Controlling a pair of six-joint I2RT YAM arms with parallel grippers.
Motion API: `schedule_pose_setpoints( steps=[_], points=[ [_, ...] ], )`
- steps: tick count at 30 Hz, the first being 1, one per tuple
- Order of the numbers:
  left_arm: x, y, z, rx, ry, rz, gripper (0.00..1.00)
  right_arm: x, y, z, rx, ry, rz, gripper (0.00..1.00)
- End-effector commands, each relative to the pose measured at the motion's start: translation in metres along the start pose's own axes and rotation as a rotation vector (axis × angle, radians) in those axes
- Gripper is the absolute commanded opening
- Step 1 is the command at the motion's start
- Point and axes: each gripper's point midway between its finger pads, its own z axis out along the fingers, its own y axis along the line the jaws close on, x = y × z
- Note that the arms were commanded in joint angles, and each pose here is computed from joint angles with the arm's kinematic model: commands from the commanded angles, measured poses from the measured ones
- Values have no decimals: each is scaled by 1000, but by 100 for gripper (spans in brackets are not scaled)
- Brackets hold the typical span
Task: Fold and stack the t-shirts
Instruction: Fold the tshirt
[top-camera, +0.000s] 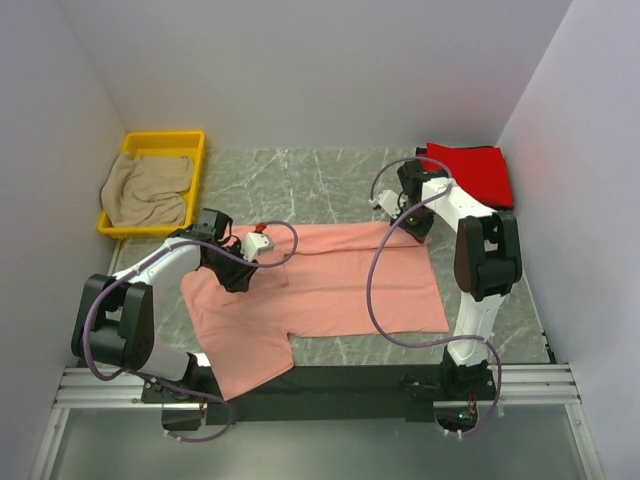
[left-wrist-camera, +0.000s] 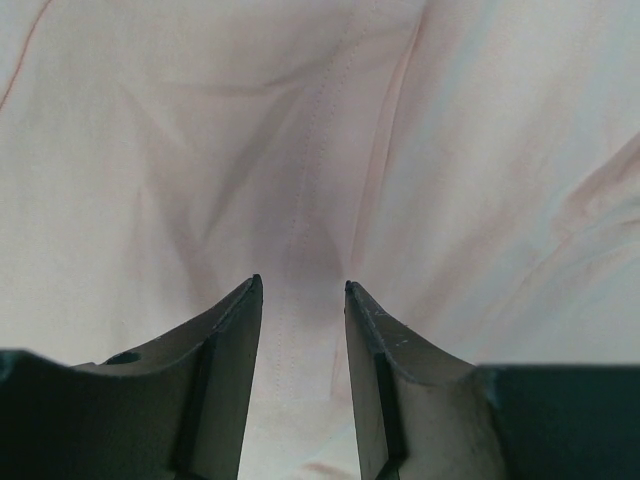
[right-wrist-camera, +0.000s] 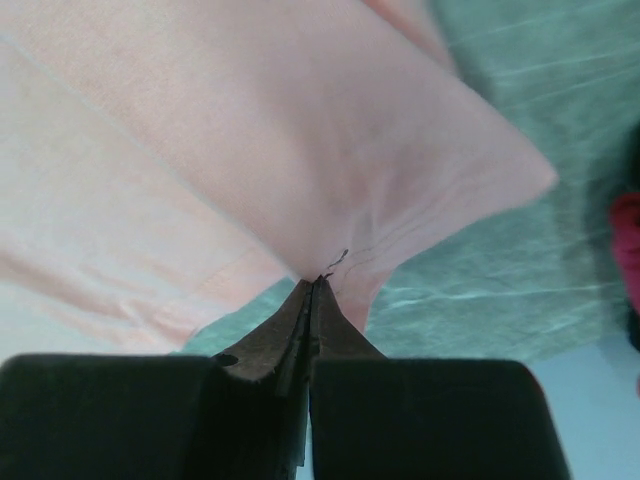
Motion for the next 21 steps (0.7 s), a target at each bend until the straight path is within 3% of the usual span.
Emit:
schedule_pose_setpoints(
  steps=[1,14,21],
  points=[
    [-5,-6,-7,24,-32,20,44,12,12,-6,-31,16,-3,0],
    [-12,-2,-9,24,-37,9,44,16,18,32,-68,70,18,0],
    [-30,17,-13,18,-91,-93,43,20,33,23,-129,65,32,0]
  ],
)
